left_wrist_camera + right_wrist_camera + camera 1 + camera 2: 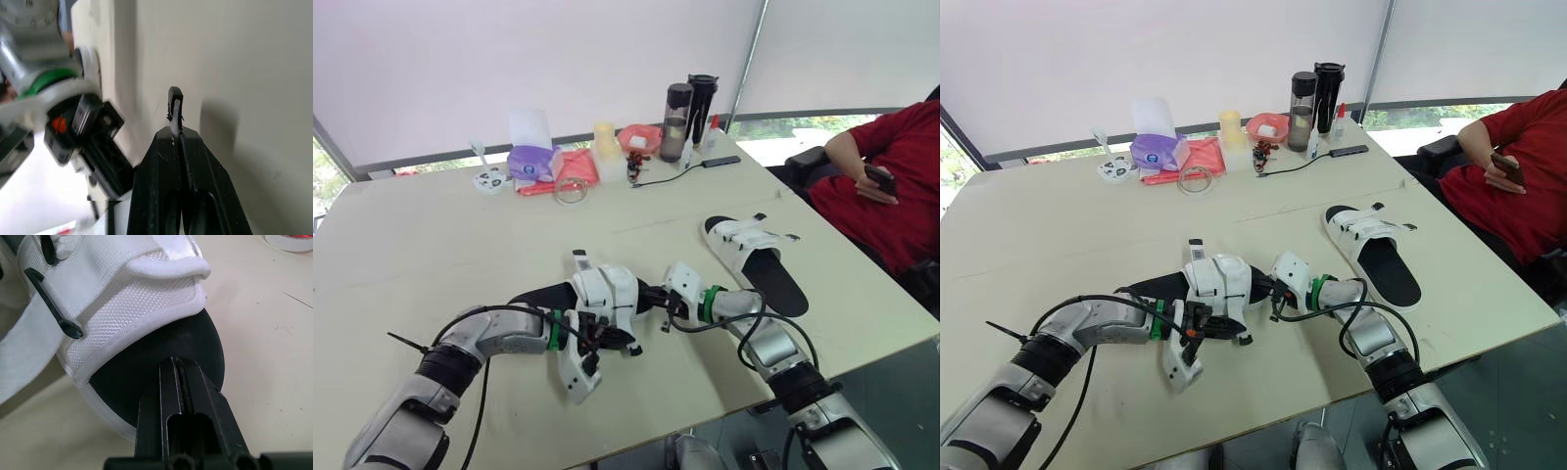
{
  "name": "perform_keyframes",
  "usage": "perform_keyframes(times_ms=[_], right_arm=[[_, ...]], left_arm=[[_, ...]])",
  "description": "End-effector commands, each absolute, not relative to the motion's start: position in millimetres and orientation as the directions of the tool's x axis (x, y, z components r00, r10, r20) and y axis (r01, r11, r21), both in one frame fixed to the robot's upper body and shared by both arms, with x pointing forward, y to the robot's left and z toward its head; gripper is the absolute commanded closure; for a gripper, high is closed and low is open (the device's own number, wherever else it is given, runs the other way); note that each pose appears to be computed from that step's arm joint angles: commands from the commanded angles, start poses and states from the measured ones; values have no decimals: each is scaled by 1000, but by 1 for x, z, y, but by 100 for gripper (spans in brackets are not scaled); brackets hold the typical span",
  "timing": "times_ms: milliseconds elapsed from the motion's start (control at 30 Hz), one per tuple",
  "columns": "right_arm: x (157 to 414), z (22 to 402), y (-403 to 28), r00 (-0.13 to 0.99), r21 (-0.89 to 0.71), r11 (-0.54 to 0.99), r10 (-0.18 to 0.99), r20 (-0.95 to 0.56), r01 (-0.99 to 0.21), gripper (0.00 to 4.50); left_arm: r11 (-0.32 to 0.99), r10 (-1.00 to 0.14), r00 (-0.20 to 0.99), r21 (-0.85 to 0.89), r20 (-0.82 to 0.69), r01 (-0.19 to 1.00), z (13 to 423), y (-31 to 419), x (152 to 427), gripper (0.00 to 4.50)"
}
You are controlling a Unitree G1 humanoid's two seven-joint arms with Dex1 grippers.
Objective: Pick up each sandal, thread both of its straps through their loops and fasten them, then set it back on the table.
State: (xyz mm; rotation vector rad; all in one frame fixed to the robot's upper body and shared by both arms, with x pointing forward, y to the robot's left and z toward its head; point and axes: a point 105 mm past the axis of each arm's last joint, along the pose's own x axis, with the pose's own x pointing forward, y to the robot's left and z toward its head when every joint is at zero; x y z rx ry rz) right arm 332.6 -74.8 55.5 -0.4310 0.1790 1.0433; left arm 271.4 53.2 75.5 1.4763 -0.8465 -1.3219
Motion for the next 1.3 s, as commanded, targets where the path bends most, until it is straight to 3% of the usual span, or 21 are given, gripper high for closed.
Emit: perform_keyframes(times_ms=[33,200,433,667,933,1100,1300], right_arm=[[309,-30,-112,435,-114,477,643,-631,-872,450],[309,-31,-112,432,-116,474,643,-632,-873,450],[309,-31,-112,429,-118,468,643,-634,-876,450],[308,-32,-111,427,-113,469,645,-634,-876,450],[308,-33,-113,429,-112,473,642,-636,-874,450],[308,-33,-114,430,-110,477,640,-637,-872,450],[308,-32,-114,431,-111,477,641,-636,-872,450]], left_arm=[[31,-985,172,997,18,77,142,44,274,449],[199,-966,209,952,152,231,178,42,276,449],[193,-972,216,845,94,499,194,40,263,449],[427,-890,453,429,47,796,188,58,304,449],[589,-800,600,151,-29,794,181,79,331,449],[677,-736,666,-130,-123,724,174,95,351,449],[709,-705,677,-248,-214,660,163,97,358,449]])
